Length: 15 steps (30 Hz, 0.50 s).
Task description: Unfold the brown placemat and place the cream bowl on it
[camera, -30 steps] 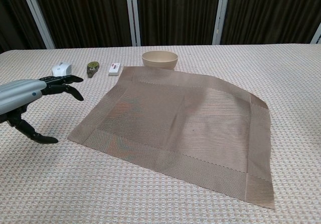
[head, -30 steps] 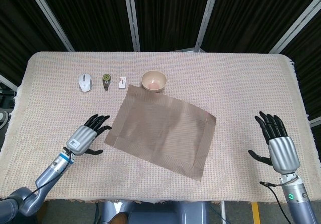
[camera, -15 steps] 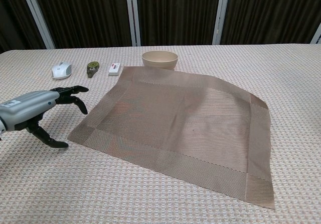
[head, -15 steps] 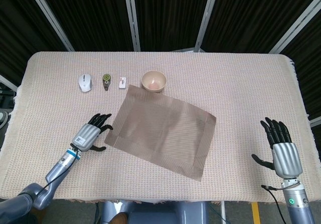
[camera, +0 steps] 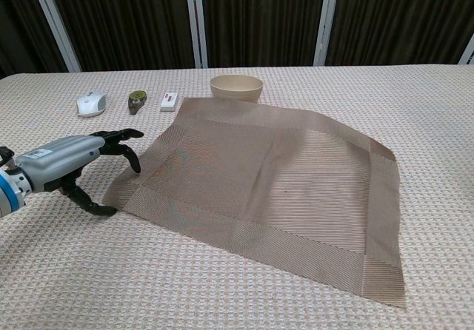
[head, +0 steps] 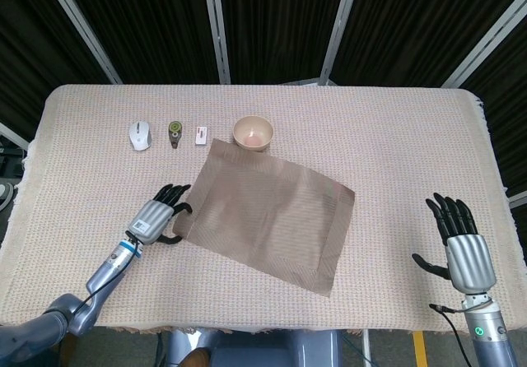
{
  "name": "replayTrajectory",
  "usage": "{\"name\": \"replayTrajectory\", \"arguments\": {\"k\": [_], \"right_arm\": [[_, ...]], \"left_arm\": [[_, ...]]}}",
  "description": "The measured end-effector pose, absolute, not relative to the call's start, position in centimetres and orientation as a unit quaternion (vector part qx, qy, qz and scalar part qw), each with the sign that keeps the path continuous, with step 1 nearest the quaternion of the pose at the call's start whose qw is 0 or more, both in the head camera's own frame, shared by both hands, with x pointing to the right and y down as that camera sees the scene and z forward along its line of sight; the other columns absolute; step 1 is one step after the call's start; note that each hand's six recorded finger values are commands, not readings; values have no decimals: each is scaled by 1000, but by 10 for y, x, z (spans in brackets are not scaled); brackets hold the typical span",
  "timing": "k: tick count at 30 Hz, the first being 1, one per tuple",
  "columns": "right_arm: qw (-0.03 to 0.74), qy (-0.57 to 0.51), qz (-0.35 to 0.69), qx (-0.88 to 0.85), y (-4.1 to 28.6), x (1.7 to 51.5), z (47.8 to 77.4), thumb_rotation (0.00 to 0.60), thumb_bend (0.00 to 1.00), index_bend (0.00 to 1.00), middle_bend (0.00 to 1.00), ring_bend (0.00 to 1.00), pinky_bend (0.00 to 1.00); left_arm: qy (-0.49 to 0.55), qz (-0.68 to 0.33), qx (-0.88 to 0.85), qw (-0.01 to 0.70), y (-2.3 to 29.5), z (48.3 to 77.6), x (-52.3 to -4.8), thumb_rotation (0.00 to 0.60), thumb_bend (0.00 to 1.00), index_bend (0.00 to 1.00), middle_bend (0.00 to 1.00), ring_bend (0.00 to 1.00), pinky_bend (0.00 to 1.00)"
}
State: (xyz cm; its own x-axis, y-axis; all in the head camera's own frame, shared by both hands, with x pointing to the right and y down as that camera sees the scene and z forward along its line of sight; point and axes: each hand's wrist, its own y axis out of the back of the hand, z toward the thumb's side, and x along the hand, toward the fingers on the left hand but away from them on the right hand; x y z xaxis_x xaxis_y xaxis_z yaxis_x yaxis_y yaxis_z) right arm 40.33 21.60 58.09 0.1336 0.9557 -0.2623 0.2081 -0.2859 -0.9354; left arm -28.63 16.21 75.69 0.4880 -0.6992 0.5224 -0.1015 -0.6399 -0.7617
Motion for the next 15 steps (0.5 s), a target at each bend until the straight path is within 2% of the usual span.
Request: {"name": "replayTrajectory", "arguments": {"k": [7,15], "right_arm": [[391,-452,477,-645,216,403,580,600,0,0,0,0,0],[391,-452,476,-645,217,402,579,600,0,0,0,0,0]], "left_arm": [[249,-441,-793,338,162,758,-286,600,404,377,0,0,0],[250,-435,-795,341,160,754,-285,600,419,380,0,0,0]]}}
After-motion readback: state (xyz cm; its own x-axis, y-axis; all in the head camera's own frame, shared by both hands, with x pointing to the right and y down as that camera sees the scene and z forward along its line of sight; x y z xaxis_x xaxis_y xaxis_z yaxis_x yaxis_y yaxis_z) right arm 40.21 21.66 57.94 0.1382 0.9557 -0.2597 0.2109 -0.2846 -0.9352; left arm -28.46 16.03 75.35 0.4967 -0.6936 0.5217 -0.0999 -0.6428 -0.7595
